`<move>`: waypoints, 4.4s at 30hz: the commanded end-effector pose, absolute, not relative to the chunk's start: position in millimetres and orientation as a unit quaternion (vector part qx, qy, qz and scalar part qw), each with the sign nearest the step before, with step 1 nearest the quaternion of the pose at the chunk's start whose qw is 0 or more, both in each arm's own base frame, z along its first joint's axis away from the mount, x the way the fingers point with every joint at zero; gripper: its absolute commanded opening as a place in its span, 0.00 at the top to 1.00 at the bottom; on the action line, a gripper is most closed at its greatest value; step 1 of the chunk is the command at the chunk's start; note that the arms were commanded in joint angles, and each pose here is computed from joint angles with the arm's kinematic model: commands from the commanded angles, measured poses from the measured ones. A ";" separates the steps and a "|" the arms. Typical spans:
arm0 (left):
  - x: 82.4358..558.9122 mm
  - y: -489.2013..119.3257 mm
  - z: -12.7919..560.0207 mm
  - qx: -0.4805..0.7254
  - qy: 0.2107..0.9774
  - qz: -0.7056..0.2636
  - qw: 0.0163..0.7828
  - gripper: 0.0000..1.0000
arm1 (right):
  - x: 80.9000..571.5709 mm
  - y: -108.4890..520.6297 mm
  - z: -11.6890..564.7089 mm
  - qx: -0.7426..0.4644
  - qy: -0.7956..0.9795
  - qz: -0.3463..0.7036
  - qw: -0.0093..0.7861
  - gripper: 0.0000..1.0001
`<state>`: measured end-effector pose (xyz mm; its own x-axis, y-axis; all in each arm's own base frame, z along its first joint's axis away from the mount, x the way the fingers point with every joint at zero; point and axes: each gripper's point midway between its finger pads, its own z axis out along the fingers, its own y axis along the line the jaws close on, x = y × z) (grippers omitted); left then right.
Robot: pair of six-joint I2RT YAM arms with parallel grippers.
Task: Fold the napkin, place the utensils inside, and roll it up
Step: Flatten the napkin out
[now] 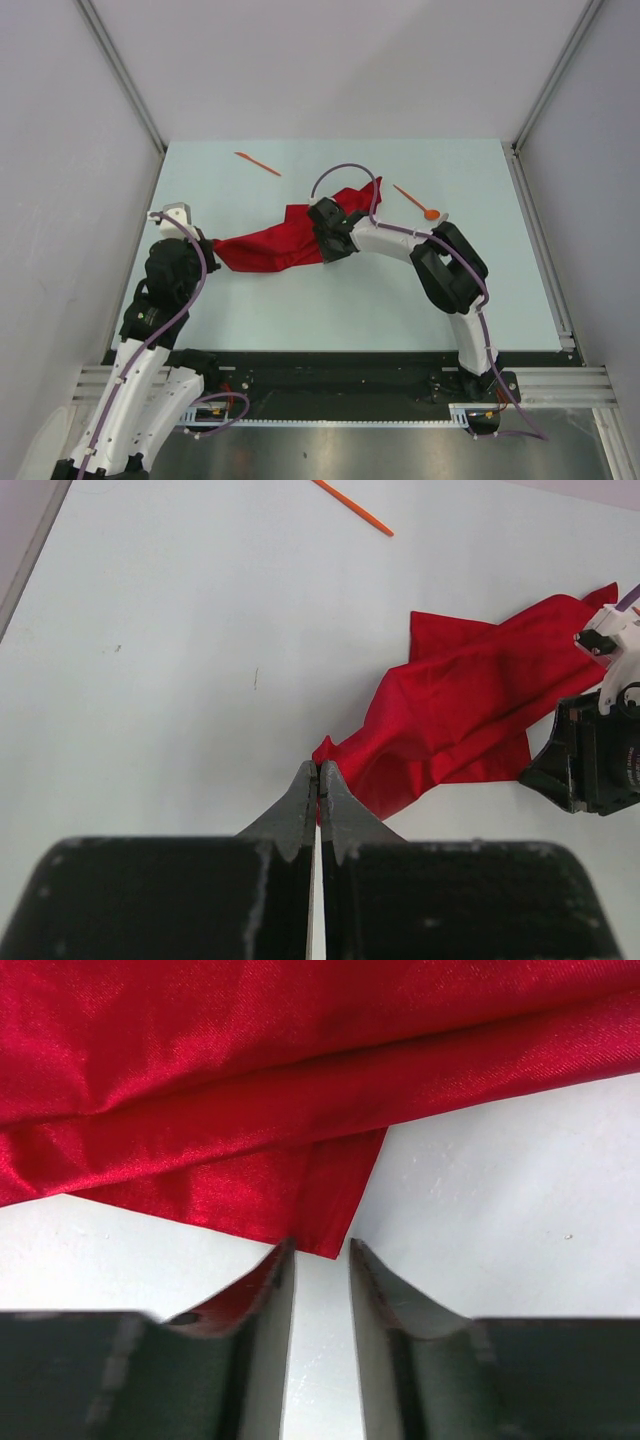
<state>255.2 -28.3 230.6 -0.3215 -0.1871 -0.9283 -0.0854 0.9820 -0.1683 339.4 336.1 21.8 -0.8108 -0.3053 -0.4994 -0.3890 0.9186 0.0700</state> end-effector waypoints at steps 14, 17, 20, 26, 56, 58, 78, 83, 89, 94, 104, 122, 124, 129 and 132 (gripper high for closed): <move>258.8 -31.9 242.6 -0.077 0.794 -0.060 0.600 1.00 | 343.3 336.3 20.5 -0.184 0.944 0.067 0.266 1.00; 260.8 -30.1 245.5 -0.084 0.791 -0.058 0.603 1.00 | 348.6 331.1 56.5 -0.174 0.933 0.072 0.307 1.00; 264.8 -37.2 251.3 -0.091 0.787 -0.082 0.604 1.00 | 351.2 317.9 107.8 -0.159 0.916 0.074 0.361 1.00; 286.9 -59.1 266.8 -0.117 0.765 -0.154 0.614 1.00 | 347.2 273.9 209.5 -0.123 0.877 0.060 0.461 1.00; 235.1 -58.5 541.3 -0.045 0.591 -0.208 0.778 1.00 | 262.1 118.0 562.3 -0.010 0.632 0.087 0.770 1.00; 253.7 -67.1 530.2 -0.040 0.609 -0.216 0.762 1.00 | 280.9 125.4 554.9 -0.010 0.640 0.074 0.765 1.00; 312.9 -61.9 462.5 -0.070 0.658 -0.174 0.730 1.00 | 362.6 136.7 489.9 -0.024 0.681 0.098 0.725 1.00; 264.2 -47.2 477.1 -0.076 0.637 -0.164 0.750 1.00 | 324.2 137.4 505.5 -0.026 0.664 0.105 0.740 1.00; 219.1 -31.1 498.6 -0.076 0.622 -0.142 0.766 1.00 | 276.2 129.2 521.4 -0.032 0.648 0.101 0.754 1.00; 186.6 -22.7 520.3 -0.083 0.597 -0.145 0.784 1.00 | 249.6 128.3 540.3 -0.039 0.629 0.135 0.765 1.00; 228.4 -24.6 526.4 -0.091 0.611 -0.128 0.776 1.00 | 301.1 176.2 530.4 -0.083 0.644 0.131 0.749 1.00; 463.2 14.6 223.8 -0.176 0.835 -0.066 0.518 1.00 | 558.9 248.2 194.6 -0.116 0.842 0.104 0.517 1.00; 491.6 14.6 213.1 -0.172 0.840 -0.067 0.510 1.00 | 583.5 254.3 204.9 -0.109 0.832 0.105 0.535 1.00; 530.8 23.8 187.6 -0.165 0.867 -0.039 0.469 1.00 | 618.0 259.5 158.1 -0.110 0.851 0.076 0.509 1.00; 544.8 27.6 137.5 -0.167 0.894 -0.028 0.415 1.00 | 629.4 257.8 142.8 -0.110 0.851 0.065 0.509 1.00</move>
<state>523.6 23.0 146.3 -0.5717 -0.3374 -0.7479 -0.2787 0.9372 -0.2098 612.0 260.5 126.3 -0.5063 -0.1235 -0.8535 -0.2726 0.9618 0.0226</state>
